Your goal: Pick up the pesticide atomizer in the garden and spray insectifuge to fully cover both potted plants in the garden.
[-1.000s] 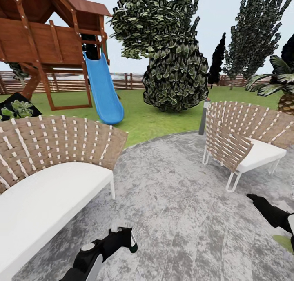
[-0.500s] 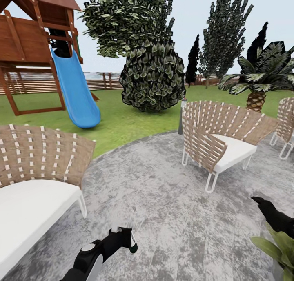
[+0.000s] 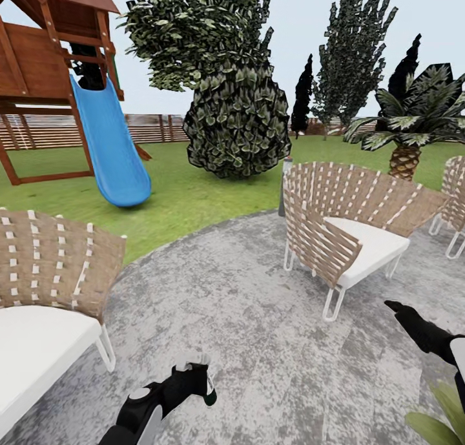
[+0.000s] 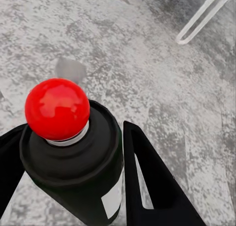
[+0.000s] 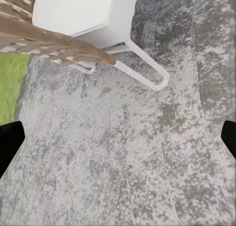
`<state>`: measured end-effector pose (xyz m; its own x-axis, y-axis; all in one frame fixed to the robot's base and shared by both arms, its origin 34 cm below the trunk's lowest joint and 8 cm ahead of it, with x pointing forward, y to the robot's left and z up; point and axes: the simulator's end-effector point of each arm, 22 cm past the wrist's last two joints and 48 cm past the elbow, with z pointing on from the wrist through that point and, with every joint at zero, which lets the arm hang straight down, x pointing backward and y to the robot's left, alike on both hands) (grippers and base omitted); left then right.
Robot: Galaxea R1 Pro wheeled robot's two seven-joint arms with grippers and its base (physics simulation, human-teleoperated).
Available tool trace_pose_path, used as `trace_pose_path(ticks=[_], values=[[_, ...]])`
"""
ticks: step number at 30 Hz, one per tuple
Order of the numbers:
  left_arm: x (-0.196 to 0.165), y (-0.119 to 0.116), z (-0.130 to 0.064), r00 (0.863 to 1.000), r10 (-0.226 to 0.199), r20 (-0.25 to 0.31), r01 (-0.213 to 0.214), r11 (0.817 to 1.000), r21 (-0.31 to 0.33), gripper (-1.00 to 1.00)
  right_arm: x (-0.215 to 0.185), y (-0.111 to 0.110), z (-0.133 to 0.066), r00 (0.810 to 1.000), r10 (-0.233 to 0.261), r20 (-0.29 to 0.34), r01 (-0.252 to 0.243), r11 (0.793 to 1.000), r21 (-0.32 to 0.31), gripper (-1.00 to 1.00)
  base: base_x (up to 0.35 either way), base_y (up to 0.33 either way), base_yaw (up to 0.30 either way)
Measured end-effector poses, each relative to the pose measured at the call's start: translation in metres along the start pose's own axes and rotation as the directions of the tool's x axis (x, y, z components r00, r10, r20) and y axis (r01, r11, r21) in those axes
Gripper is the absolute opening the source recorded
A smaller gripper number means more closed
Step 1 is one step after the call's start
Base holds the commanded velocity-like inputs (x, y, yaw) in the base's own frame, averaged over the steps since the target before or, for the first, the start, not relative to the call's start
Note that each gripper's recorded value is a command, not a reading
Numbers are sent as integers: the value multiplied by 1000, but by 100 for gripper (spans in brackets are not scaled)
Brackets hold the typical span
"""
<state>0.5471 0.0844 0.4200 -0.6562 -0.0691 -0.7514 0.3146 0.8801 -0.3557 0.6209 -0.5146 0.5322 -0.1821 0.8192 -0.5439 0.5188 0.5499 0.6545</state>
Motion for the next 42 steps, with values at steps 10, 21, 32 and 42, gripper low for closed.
trace_pose_path(ticks=[10,21,32,42], values=[[0,0,0,1000,0,1,0,1000,3,-100,28,-38,22,996,89,-29,-89,996,0,100,321,31,-1],[-13,21,-8,999,-13,32,15,999,-35,-100,43,-52,37,981,190,-29,-191,980,-57,100,321,-93,-190],[-13,20,-8,999,-14,31,15,999,-30,-100,48,-45,40,977,210,-43,-212,975,-69,100,321,-38,-291],[-11,21,-7,1000,-14,26,14,999,-32,-100,65,-61,43,968,241,-67,-243,969,-32,100,314,104,-126]])
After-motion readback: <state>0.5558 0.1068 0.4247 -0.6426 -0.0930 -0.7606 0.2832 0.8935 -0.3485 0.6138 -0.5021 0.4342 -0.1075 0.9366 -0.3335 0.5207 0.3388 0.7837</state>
